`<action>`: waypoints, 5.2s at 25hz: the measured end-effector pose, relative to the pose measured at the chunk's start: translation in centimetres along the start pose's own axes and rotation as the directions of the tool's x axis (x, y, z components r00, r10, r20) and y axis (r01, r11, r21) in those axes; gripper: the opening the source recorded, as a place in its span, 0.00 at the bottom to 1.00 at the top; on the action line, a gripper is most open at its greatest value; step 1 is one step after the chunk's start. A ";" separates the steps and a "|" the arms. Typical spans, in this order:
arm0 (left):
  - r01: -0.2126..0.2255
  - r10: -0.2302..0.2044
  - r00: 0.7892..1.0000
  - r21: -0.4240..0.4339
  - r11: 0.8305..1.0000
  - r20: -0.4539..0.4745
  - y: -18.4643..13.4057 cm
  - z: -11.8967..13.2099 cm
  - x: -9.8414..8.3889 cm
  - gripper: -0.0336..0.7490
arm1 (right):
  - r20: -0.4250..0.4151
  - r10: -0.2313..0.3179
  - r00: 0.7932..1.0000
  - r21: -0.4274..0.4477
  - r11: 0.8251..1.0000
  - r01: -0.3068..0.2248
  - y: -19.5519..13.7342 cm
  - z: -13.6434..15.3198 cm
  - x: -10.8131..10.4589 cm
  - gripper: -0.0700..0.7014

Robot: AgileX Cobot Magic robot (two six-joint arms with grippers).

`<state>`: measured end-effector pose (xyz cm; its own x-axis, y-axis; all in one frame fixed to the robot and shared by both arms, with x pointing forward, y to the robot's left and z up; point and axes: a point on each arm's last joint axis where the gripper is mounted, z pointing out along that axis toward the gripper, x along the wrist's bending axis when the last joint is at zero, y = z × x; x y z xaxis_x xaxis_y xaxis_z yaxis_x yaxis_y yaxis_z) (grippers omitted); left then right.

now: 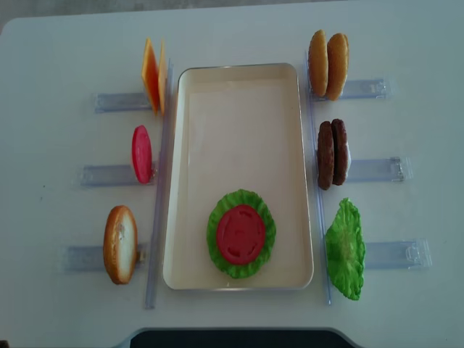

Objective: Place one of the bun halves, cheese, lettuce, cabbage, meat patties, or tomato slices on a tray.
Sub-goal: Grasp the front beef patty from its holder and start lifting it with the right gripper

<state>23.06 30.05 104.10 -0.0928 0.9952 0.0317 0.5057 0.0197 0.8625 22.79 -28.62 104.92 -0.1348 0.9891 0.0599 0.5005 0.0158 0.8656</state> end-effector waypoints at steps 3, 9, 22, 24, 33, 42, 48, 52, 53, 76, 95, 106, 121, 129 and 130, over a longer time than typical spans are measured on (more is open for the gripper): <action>0.000 0.000 1.000 0.000 1.000 0.000 0.0 0.0 0.0 0.03 | 0.000 0.000 1.000 0.000 1.000 0.000 0.0 0.0 0.0 0.79; 0.000 0.000 1.000 0.000 1.000 0.000 0.0 0.0 0.0 0.03 | 0.000 0.000 1.000 0.000 1.000 0.000 0.0 0.0 0.0 0.79; 0.000 0.000 1.000 0.000 1.000 0.000 0.0 0.0 0.0 0.03 | 0.000 0.000 1.000 0.000 1.000 0.000 0.0 0.0 0.0 0.79; 0.000 0.000 1.000 0.001 1.000 0.000 0.0 0.0 0.0 0.03 | 0.000 0.000 1.000 0.000 1.000 0.000 0.0 0.0 0.0 0.79; 0.000 0.000 1.000 0.002 1.000 0.000 0.0 0.0 0.0 0.03 | -0.013 0.006 1.000 -0.001 1.000 -0.006 0.0 0.0 0.1 0.79; 0.000 0.000 1.000 0.002 1.000 0.000 0.0 0.0 0.0 0.03 | -0.018 0.015 1.000 -0.005 1.000 -0.015 0.1 0.0 0.2 0.79; 0.000 0.000 1.000 0.002 1.000 0.000 0.0 0.0 0.0 0.03 | -0.018 0.032 0.999 0.094 0.995 -0.031 1.7 0.9 0.0 0.79; 0.000 0.000 1.000 0.002 1.000 0.000 0.0 0.0 0.0 0.03 | -0.018 0.043 0.999 0.160 0.986 -0.040 4.9 1.1 0.0 0.79; 0.000 0.000 1.000 0.002 1.000 0.000 0.0 0.0 0.0 0.03 | -0.017 0.045 0.999 0.179 0.983 -0.041 5.9 1.2 0.0 0.79; 0.000 0.000 1.000 0.001 1.000 0.000 0.0 0.0 0.0 0.03 | 0.133 0.051 0.990 0.495 0.862 -0.110 14.1 9.0 -2.4 0.79; 0.000 0.000 1.000 0.001 1.000 0.000 0.0 0.0 0.0 0.03 | 0.005 0.032 0.999 0.625 0.780 -0.028 14.3 13.1 3.3 0.79; 0.000 0.000 1.000 0.001 1.000 0.000 0.0 0.0 0.0 0.03 | -0.110 -0.091 0.990 0.695 0.705 0.142 13.4 16.9 10.9 0.79; 0.000 0.000 1.000 0.001 1.000 0.000 0.0 0.0 0.0 0.03 | -0.111 -0.084 0.990 0.694 0.707 0.137 15.4 20.6 13.5 0.77; 0.000 0.000 1.000 0.001 1.000 0.000 0.0 0.0 0.0 0.03 | -0.040 0.023 0.999 0.724 0.690 0.013 15.9 21.6 12.6 0.80; 0.000 0.000 1.000 0.001 1.000 0.000 0.0 0.0 0.0 0.03 | -0.026 0.039 0.999 0.728 0.685 -0.007 16.0 21.7 12.4 0.80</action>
<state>23.09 30.05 104.06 -0.0928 0.9952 0.0317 0.5063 0.0197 0.8621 47.66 -12.90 108.69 -0.1379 0.9847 0.1065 0.9668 0.1104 0.2306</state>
